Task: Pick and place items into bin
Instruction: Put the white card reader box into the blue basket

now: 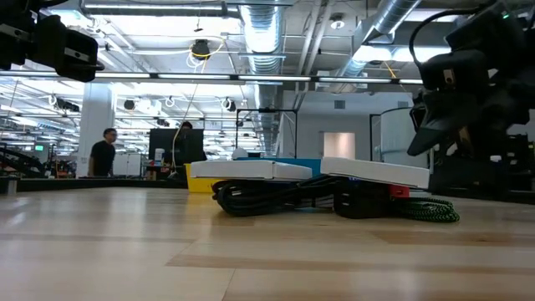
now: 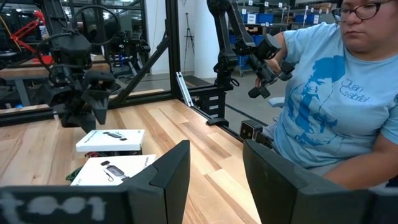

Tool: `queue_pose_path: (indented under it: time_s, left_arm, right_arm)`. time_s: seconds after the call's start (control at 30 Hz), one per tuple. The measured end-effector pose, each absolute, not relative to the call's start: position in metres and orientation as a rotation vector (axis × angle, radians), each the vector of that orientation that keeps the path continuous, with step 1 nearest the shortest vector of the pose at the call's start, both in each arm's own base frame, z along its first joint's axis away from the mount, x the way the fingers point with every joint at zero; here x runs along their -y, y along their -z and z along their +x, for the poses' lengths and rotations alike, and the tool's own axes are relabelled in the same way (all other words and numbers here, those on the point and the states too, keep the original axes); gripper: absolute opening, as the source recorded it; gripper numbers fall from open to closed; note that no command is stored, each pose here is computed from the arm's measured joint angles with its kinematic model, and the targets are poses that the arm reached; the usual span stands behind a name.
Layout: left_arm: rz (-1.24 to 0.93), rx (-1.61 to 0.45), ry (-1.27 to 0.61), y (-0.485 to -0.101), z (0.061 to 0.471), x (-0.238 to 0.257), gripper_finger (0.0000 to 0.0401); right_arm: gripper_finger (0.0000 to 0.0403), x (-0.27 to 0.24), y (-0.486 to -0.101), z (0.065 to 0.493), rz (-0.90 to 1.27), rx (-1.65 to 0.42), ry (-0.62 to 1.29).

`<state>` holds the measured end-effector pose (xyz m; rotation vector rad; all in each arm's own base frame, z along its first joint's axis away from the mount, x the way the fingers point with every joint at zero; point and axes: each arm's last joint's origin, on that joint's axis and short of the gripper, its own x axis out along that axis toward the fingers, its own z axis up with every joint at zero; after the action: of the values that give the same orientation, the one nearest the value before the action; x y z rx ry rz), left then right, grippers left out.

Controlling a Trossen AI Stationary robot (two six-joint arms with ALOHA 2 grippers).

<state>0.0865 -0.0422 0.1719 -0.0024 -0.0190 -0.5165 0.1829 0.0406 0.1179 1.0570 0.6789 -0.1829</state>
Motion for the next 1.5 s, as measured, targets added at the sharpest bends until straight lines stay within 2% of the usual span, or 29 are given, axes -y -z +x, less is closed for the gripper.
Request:
queue_pose_path:
  time_s: [1.5]
  left_arm:
    - [-0.004,0.018,0.516,-0.1718,0.0865,0.0422,0.0139]
  right_arm:
    - [0.0251,-0.0336,-0.1201,0.1858,1.099,-0.618,0.232]
